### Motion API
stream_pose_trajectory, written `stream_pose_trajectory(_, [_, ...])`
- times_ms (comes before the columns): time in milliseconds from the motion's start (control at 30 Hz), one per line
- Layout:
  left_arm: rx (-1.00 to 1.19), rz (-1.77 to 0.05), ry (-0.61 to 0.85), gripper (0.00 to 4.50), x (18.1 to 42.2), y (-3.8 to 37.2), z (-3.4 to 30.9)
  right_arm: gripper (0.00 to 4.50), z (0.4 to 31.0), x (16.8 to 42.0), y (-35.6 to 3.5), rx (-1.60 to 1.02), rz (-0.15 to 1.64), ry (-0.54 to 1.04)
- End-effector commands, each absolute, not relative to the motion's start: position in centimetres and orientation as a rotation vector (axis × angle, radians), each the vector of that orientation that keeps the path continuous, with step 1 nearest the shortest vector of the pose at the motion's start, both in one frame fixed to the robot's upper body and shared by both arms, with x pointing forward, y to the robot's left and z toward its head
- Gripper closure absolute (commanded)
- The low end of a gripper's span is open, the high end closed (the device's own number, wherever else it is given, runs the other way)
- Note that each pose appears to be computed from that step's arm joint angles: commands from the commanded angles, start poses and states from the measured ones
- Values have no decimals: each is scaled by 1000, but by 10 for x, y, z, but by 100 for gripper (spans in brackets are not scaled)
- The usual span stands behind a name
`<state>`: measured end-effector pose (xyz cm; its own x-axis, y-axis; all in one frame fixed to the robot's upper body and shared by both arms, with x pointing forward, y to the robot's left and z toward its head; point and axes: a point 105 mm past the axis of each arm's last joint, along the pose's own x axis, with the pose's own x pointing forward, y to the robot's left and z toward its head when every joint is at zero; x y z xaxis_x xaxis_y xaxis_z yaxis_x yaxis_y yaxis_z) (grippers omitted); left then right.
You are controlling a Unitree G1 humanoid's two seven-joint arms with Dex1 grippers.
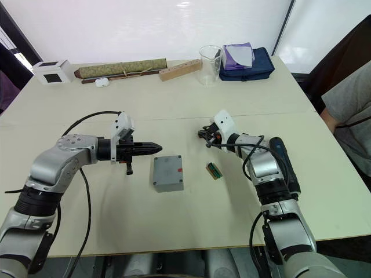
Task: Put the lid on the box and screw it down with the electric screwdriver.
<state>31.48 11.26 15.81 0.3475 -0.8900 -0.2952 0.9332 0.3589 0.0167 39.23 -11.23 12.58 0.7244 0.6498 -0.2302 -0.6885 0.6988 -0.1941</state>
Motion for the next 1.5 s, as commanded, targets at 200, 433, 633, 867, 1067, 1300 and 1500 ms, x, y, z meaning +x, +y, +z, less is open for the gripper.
stream_pose_trajectory(200, [216, -1203, 215, 450, 313, 107, 170, 207, 135, 397, -103, -289, 764, 105])
stream_pose_trajectory(433, [214, -1195, 219, 450, 314, 109, 168, 207, 133, 402, -99, -282, 771, 108])
stream_pose_trajectory(633, [213, -1191, 223, 450, 314, 110, 166, 207, 134, 403, -98, -279, 771, 105])
stream_pose_trajectory(867, [211, -1193, 223, 450, 314, 110, 165, 230, 131, 403, -96, -285, 776, 111])
stream_pose_trajectory(1067, [210, -1194, 223, 450, 314, 110, 164, 442, 129, 403, -96, -295, 774, 115])
stream_pose_trajectory(1300, [210, -1192, 225, 450, 314, 111, 164, 442, 134, 404, -98, -287, 769, 101])
stream_pose_trajectory(1500, [206, -1193, 224, 450, 314, 111, 164, 442, 156, 398, -103, -248, 765, 42])
